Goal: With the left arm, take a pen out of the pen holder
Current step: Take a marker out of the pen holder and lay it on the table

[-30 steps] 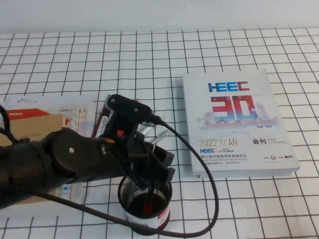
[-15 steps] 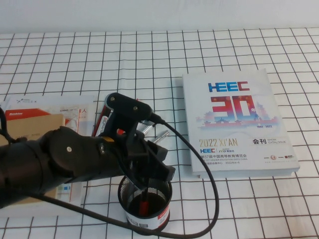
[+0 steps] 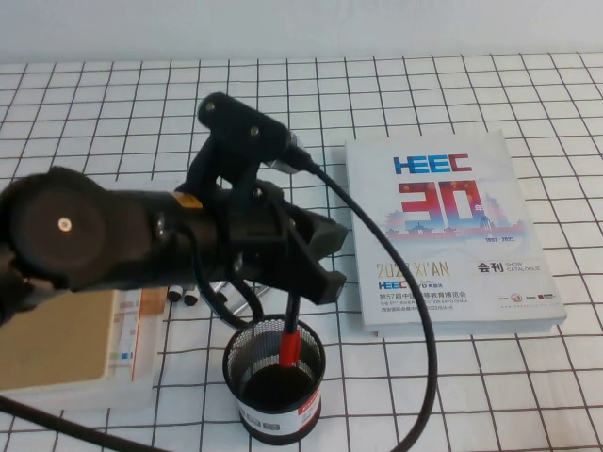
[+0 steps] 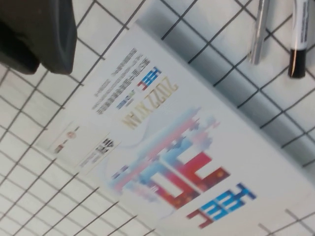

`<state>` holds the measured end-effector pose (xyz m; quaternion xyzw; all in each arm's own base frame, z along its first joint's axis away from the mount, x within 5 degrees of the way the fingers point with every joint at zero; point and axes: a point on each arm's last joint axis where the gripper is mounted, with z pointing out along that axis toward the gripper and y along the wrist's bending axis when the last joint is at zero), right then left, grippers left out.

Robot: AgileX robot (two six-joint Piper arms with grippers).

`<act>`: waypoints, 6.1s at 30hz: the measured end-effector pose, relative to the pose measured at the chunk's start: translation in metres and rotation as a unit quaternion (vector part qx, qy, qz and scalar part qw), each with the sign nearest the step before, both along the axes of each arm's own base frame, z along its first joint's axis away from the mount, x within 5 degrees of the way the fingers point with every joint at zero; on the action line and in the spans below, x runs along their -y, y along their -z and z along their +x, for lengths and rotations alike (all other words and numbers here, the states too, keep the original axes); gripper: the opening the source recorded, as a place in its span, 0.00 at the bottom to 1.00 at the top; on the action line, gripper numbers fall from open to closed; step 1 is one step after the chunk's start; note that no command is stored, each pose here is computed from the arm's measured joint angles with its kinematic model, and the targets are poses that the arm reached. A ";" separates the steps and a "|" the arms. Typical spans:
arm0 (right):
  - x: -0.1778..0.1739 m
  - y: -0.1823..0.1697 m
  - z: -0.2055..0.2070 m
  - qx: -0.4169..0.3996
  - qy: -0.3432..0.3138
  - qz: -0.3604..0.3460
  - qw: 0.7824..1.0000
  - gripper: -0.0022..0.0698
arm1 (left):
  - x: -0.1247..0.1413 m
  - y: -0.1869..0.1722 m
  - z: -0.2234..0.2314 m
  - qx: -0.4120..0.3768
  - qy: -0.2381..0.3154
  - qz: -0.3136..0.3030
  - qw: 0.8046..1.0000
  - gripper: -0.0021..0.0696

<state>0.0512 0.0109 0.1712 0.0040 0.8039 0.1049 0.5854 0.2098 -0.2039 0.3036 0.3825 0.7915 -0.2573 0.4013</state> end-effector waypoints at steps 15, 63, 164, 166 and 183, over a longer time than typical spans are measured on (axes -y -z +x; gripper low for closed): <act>0.000 0.000 0.000 0.000 0.000 0.000 1.000 0.01 | -0.016 -0.085 0.027 0.049 -0.058 0.126 0.989 0.05; 0.000 0.000 0.000 0.000 0.000 0.000 1.000 0.01 | 0.056 0.102 0.183 -0.123 0.042 0.297 0.946 0.05; 0.000 0.000 0.000 0.000 0.000 0.000 1.000 0.01 | -0.196 0.096 -0.152 0.289 -0.384 -0.065 0.875 0.03; 0.000 0.000 0.000 0.000 0.000 0.000 1.000 0.01 | -0.197 0.103 -0.152 0.286 -0.391 -0.060 0.873 0.03; 0.000 0.000 0.000 0.000 0.000 0.000 1.000 0.01 | -0.201 0.115 -0.154 0.247 -0.419 -0.029 0.873 0.03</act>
